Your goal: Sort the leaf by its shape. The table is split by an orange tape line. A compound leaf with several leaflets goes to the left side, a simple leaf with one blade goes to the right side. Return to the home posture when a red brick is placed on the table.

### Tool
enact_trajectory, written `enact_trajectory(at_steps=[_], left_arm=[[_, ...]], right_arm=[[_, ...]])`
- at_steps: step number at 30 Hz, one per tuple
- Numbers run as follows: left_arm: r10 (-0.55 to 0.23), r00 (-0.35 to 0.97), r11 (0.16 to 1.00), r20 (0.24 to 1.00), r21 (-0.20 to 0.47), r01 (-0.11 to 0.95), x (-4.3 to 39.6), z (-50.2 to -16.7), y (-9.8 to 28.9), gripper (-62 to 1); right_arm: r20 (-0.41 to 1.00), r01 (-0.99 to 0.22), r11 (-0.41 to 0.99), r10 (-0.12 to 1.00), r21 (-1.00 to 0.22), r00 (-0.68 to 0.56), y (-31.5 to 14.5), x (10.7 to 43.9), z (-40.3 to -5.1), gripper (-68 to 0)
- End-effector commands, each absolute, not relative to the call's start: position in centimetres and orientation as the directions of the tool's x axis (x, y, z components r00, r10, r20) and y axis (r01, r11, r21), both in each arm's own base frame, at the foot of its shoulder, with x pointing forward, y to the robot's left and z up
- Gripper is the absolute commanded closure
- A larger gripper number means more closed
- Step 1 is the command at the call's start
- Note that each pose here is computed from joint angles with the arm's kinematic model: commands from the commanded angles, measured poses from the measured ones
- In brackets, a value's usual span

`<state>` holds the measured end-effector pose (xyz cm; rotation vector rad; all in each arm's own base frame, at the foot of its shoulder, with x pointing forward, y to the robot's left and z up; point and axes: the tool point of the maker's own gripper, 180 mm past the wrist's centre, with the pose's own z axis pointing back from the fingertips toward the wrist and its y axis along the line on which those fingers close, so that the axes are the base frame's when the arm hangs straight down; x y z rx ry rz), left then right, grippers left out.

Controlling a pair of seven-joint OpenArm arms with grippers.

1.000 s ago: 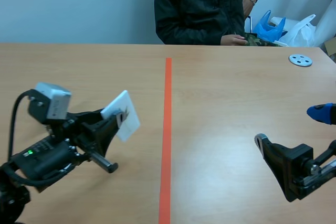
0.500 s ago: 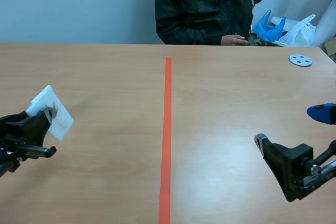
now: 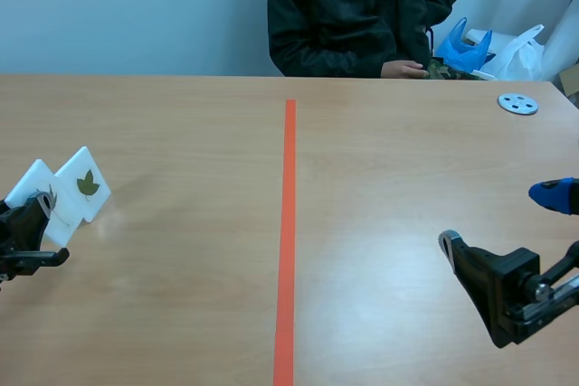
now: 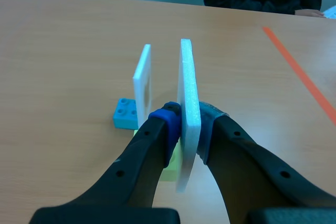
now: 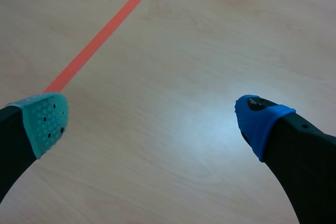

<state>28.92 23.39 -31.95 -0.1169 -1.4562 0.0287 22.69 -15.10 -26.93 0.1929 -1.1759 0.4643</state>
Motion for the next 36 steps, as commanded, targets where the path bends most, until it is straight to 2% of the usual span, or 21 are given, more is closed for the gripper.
enact_trajectory(at_steps=[1,13,27,31,36], left_arm=[[0.097,0.065,0.994,0.993,-0.1,0.044,29.9,-31.0,23.8,-4.2],[0.131,0.079,0.991,0.988,-0.128,-0.047,30.9,-33.7,26.0,-4.2],[0.144,0.072,0.985,0.987,-0.136,-0.11,31.0,-35.2,27.7,-4.3],[0.151,0.076,0.984,0.986,-0.142,-0.111,31.0,-35.4,27.5,-9.0],[0.153,0.076,0.983,0.985,-0.144,-0.111,31.0,-35.5,27.4,-9.2]], right_arm=[[0.929,-0.449,0.888,0.243,-0.098,0.278,-15.0,23.1,-26.2,-67.9],[0.929,-0.449,0.888,0.243,-0.098,0.278,-15.0,23.1,-26.2,-67.9],[0.929,-0.449,0.888,0.243,-0.098,0.278,-15.0,23.1,-26.2,-67.9],[0.929,-0.449,0.888,0.243,-0.098,0.278,-15.0,23.1,-26.2,-67.9],[0.929,-0.449,0.888,0.243,-0.098,0.278,-15.0,23.1,-26.2,-67.9]])
